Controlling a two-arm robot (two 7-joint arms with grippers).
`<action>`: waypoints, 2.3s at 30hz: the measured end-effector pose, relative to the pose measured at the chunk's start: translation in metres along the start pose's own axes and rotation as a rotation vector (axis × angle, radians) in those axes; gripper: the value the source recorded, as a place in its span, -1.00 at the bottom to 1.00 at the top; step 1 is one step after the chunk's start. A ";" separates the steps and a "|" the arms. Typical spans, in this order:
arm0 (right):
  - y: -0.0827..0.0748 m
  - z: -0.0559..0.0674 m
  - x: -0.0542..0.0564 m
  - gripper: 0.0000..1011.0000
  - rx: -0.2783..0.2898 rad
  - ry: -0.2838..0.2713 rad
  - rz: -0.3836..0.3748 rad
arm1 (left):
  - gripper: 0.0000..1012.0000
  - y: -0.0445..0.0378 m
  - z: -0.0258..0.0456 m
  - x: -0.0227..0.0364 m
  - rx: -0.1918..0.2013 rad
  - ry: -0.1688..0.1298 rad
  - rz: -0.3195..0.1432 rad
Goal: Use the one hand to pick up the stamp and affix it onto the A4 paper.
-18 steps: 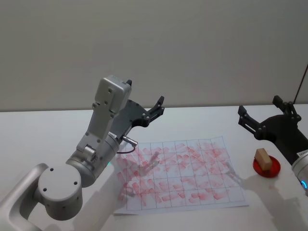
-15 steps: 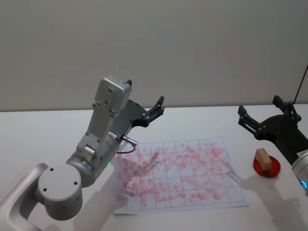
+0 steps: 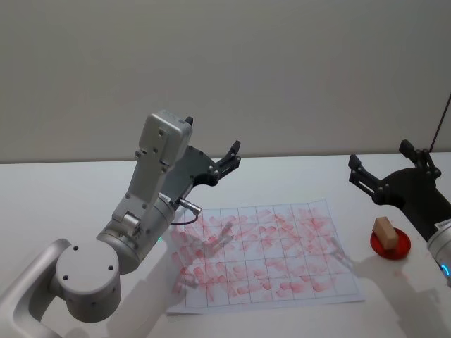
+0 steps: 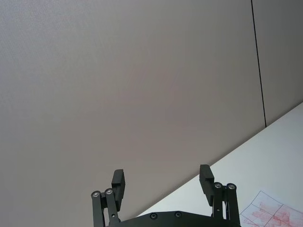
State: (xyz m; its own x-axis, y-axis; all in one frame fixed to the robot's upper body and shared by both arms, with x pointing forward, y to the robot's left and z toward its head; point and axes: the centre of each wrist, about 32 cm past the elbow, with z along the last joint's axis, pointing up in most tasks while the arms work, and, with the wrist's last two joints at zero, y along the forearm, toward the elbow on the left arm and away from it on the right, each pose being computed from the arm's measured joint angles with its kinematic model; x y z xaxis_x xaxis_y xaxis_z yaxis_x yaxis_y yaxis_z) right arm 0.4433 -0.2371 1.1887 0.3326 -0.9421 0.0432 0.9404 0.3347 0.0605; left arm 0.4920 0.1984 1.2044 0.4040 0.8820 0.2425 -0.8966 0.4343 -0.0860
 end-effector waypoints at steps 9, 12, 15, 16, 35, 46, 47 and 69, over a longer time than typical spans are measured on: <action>0.000 0.000 0.000 0.98 0.000 0.000 0.000 | 0.98 0.0000 0.0000 0.0000 0.000 0.000 0.000; 0.000 0.000 0.000 0.98 0.000 0.000 0.000 | 0.98 0.0000 0.0000 0.0000 0.000 0.000 0.000; 0.000 0.000 0.000 0.98 -0.001 -0.001 -0.001 | 0.98 0.0000 0.0000 0.0000 0.000 0.000 0.000; -0.001 -0.001 0.001 0.98 -0.003 -0.001 -0.001 | 0.98 0.0000 0.0000 0.0000 0.000 0.000 0.000; -0.051 -0.021 0.009 0.98 -0.115 0.070 -0.109 | 0.98 0.0000 0.0000 0.0000 0.000 0.000 0.000; -0.059 -0.032 0.018 0.98 -0.191 0.089 -0.156 | 0.98 0.0000 0.0000 0.0000 0.000 0.000 0.000; -0.058 -0.034 0.019 0.98 -0.201 0.091 -0.157 | 0.98 0.0000 0.0000 0.0000 0.000 0.000 0.000; -0.033 -0.059 0.027 0.98 -0.322 0.107 -0.109 | 0.98 0.0000 0.0000 0.0000 0.000 0.000 0.000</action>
State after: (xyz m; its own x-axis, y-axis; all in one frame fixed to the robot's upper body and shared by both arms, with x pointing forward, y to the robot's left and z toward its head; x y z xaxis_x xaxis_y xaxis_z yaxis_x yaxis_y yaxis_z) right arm 0.4251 -0.2747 1.1287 0.2185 -0.9744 -0.0524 0.9392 0.2246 -0.2596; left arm 0.4920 0.1984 1.2044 0.4040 0.8820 0.2425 -0.8966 0.4344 -0.0860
